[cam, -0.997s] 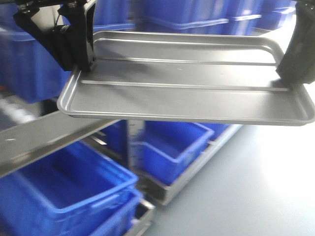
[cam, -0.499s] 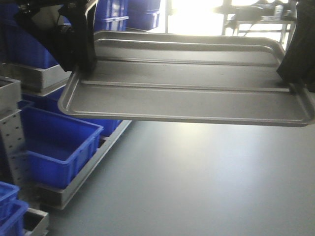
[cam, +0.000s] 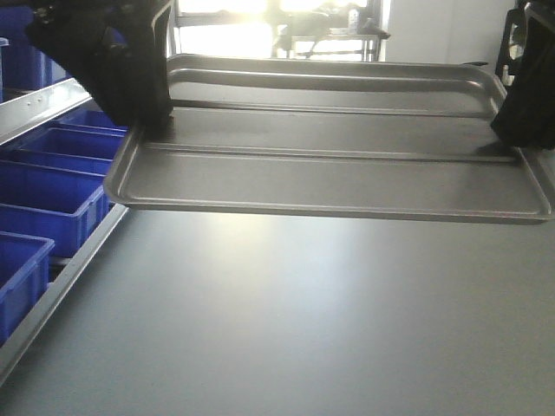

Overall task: Grab silver tray and stack on right shelf
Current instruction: 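Hold the tray level in both grippers while the base drives across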

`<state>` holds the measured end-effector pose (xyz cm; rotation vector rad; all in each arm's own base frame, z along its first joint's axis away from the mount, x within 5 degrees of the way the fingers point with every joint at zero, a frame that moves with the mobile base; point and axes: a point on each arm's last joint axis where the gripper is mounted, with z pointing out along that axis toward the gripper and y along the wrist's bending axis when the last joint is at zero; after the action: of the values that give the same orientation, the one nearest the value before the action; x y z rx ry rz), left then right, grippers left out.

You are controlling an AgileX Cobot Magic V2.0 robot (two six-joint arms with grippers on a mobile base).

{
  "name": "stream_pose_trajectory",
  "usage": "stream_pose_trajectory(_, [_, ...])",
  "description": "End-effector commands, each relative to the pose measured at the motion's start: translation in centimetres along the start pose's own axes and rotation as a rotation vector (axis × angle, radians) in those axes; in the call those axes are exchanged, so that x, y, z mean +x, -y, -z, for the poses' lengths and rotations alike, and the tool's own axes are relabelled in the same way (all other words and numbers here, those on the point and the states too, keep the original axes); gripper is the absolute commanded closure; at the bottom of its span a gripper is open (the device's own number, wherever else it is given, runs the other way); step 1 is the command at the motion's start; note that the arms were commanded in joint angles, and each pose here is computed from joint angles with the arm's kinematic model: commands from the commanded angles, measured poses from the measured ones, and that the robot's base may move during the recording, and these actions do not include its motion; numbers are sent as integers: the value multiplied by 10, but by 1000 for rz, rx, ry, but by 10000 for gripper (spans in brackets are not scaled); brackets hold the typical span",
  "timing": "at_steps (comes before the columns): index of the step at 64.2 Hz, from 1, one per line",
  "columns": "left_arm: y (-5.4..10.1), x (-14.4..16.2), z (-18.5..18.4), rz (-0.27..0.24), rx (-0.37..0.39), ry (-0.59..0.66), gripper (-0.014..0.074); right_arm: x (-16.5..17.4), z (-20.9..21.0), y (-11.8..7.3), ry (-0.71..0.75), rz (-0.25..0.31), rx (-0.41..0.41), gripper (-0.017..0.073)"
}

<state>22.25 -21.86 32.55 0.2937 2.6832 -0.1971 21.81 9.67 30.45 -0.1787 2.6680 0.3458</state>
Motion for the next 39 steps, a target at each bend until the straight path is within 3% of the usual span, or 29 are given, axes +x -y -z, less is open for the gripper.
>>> stream_pose_trajectory(1, [0,-6,22,-21,39,87,694,-9,15,-4,96,42,-16,503])
stream_pose_trajectory(39, [0,-6,22,-20,40,85,694,-9,15,-4,96,42,-16,503])
